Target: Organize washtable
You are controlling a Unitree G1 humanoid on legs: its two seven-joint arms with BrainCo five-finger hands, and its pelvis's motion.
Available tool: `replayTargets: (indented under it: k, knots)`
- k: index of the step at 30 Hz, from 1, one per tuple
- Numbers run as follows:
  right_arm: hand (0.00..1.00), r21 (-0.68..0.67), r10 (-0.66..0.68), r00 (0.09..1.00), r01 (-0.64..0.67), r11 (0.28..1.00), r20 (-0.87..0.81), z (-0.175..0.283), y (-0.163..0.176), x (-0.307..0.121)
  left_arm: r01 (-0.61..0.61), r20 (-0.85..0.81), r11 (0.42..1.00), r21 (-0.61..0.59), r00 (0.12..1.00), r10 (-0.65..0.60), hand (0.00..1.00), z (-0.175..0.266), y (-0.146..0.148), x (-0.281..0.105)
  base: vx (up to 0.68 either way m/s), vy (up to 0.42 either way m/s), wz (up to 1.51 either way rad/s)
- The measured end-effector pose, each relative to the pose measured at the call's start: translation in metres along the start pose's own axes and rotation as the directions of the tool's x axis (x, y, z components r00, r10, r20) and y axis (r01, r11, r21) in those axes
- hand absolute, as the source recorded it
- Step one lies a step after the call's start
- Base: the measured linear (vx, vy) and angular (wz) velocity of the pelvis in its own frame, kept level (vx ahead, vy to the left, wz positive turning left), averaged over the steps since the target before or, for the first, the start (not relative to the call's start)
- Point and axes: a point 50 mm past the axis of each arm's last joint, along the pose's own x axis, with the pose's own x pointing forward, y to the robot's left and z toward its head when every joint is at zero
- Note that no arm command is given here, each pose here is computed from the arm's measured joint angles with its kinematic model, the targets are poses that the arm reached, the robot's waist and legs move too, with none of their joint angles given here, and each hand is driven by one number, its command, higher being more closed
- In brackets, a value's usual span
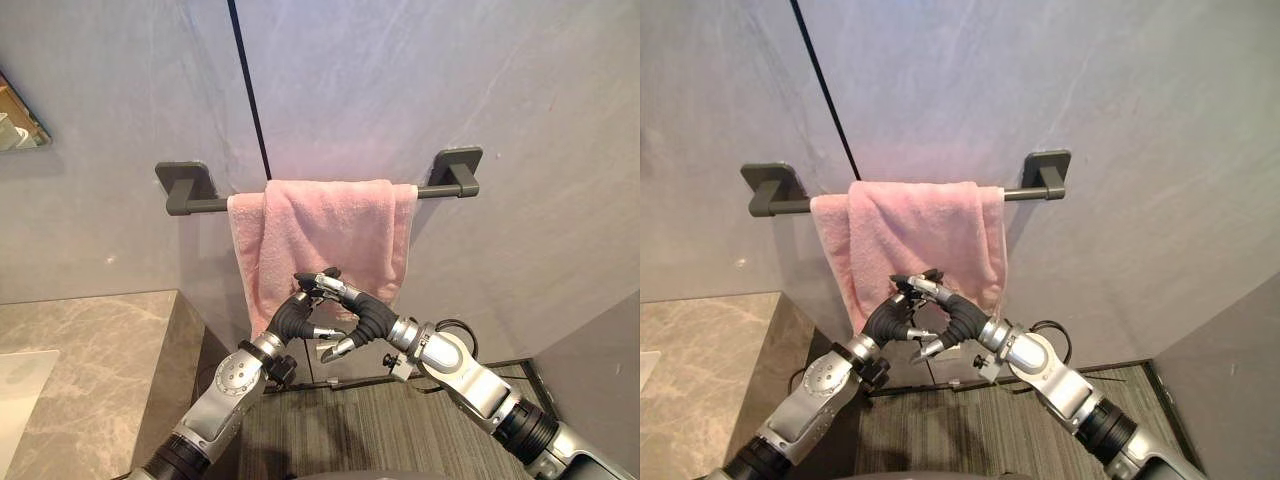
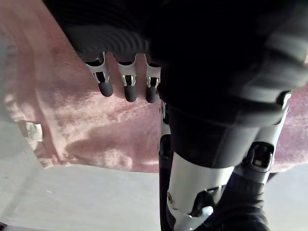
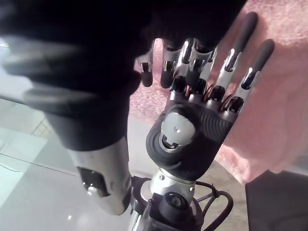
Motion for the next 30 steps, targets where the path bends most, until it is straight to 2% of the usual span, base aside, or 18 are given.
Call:
replayTargets:
  k: [9, 14, 16, 21, 30]
  knots:
    - [0.00, 0.024, -0.065, 0.998, 0.065, 0.998, -0.017, -0.008, -0.001, 0.010, -0.070, -0.016, 0.997, 0.037, 0.997, 0.071, 0.00, -0.005, 0.010, 0.000, -0.01, -0.003, 0.00]
    - [0.00, 0.044, -0.144, 0.989, 0.145, 0.988, -0.030, -0.011, -0.011, 0.011, -0.118, -0.014, 0.993, 0.030, 0.993, 0.119, 0.00, -0.007, 0.014, 0.001, 0.00, 0.000, 0.00]
    - [0.00, 0.052, -0.191, 0.980, 0.194, 0.980, -0.054, -0.015, -0.018, 0.009, -0.146, -0.006, 0.989, 0.029, 0.989, 0.146, 0.00, -0.005, 0.020, 0.001, 0.00, 0.000, 0.00]
    - [0.00, 0.182, -0.337, 0.934, 0.354, 0.917, -0.121, -0.028, -0.044, -0.009, -0.261, 0.054, 0.965, 0.033, 0.964, 0.259, 0.00, 0.005, 0.041, -0.005, -0.03, -0.007, 0.02]
    - [0.00, 0.193, -0.410, 0.905, 0.424, 0.885, -0.110, -0.026, -0.059, -0.016, -0.277, 0.063, 0.961, 0.023, 0.959, 0.275, 0.00, 0.005, 0.042, -0.005, 0.00, -0.001, 0.00]
